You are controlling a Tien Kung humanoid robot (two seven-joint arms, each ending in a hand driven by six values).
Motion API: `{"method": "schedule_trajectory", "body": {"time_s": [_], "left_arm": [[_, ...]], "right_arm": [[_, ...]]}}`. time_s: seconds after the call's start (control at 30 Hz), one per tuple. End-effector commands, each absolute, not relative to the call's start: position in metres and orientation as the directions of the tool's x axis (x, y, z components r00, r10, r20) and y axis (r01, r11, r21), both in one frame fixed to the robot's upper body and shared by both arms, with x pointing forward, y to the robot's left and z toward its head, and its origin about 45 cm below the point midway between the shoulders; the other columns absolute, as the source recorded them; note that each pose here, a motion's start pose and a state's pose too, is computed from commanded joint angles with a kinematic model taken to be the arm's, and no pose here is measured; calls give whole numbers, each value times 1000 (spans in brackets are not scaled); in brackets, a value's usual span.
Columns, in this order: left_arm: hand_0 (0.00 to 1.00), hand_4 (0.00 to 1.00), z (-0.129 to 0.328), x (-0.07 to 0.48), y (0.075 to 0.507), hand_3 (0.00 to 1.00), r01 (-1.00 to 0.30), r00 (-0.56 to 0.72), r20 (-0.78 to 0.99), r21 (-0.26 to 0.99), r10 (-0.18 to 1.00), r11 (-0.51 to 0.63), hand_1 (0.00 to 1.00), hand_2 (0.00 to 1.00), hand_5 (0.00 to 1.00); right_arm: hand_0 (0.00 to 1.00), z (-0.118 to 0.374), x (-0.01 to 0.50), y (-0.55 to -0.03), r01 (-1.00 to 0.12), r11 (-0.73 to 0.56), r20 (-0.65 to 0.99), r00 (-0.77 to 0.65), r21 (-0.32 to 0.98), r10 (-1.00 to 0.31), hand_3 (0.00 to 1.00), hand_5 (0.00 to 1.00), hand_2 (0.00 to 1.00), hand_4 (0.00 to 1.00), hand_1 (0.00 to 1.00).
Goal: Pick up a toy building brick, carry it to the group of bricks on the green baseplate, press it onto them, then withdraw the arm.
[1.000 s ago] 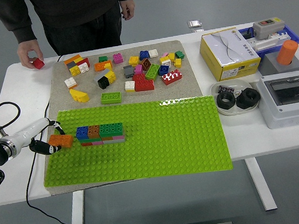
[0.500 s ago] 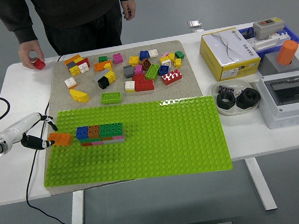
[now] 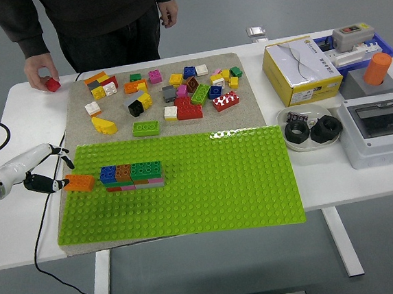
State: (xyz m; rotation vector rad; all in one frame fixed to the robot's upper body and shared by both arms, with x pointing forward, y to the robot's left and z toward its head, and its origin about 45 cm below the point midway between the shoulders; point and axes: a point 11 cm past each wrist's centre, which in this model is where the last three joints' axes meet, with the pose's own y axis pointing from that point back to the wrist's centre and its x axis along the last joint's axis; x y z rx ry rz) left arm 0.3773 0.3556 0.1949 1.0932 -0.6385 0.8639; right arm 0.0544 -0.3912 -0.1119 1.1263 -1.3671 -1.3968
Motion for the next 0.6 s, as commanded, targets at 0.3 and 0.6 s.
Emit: {"method": "schedule_trajectory", "body": {"time_s": [0.3, 0.6], "left_arm": [[992, 862, 181, 375, 353, 793, -824, 566, 788, 533, 244, 192, 979, 975, 2], [993, 860, 174, 376, 355, 777, -823, 568, 784, 538, 248, 184, 976, 980, 2]], "right_arm": [[711, -112, 56, -391, -16, -34, -37, -223, 999, -974, 951, 998, 763, 727, 693], [712, -112, 57, -391, -17, -32, -35, -219, 999, -975, 949, 998, 762, 727, 694]]}}
